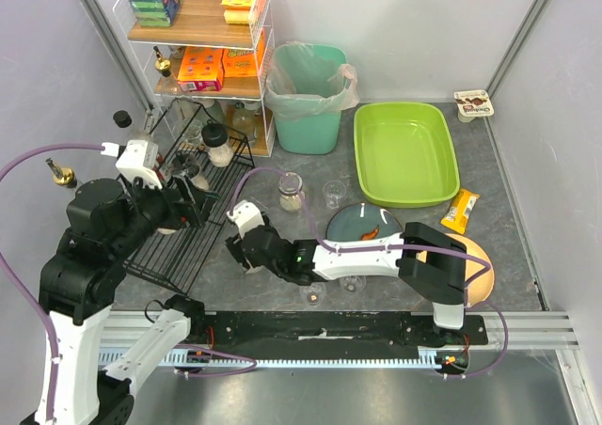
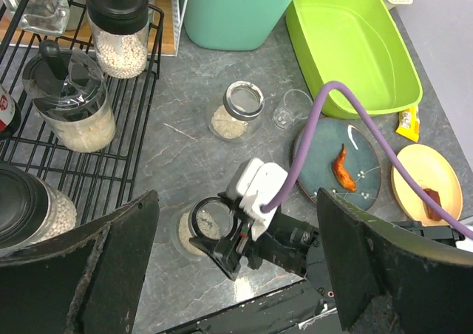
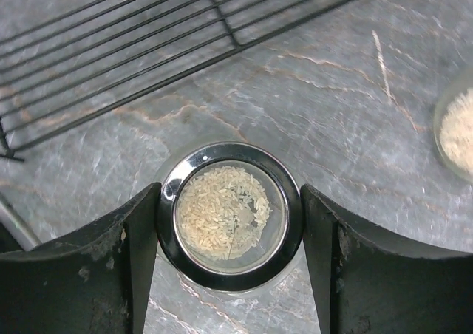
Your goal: Clear the kitchen counter
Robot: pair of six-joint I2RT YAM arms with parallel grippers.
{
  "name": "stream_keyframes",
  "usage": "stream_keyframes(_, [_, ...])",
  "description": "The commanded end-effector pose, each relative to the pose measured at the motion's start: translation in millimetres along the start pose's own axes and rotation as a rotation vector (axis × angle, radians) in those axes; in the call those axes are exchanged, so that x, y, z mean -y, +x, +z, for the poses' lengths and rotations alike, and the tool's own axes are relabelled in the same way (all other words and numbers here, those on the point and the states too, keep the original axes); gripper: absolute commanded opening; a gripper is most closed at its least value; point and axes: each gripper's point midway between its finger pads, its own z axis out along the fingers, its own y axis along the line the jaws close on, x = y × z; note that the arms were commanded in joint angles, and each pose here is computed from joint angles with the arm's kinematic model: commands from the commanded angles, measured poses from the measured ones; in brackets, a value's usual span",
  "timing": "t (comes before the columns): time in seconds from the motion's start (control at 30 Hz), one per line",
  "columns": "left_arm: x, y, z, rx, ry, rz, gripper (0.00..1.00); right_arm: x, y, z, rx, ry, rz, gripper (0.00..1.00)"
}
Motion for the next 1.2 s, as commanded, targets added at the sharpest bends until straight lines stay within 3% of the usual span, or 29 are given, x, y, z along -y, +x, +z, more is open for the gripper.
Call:
stream_keyframes(0.0, [6,-9,-2,0.044,0.037,0.017,0.92,36,-1,-2,0.009,0.288,0.278,0.42])
stream_keyframes(0.13, [9,-12,2,0.057,0.053,0.024,0.92,47,7,-1,-0.009,0.458,0.35,0.42])
stream_keyframes(0.37, [10,-14,7,0.066,0.06,0.026,0.92,45,3,7,-0.013,0.588,0.407,0.56])
stream_keyframes(0.57, [15,-24,6,0.089,0.079,0.02,0.92,44,-2,4,-0.033,0.664,0.376,0.84])
stream_keyframes(0.67, [18,-26,6,0.087,0.089,0.025,0.92,32,-14,-1,-0.036,0.61,0.328,0.98])
stream_keyframes(1.03, [14,-41,-8,0.126,0.05,0.043,0.93,4,-71,-53,0.043,0.23,0.22,0.98])
stream_keyframes(1.17, [16,-47,-14,0.135,0.052,0.047,0.94,-5,-84,-82,0.095,-0.011,0.035,0.98])
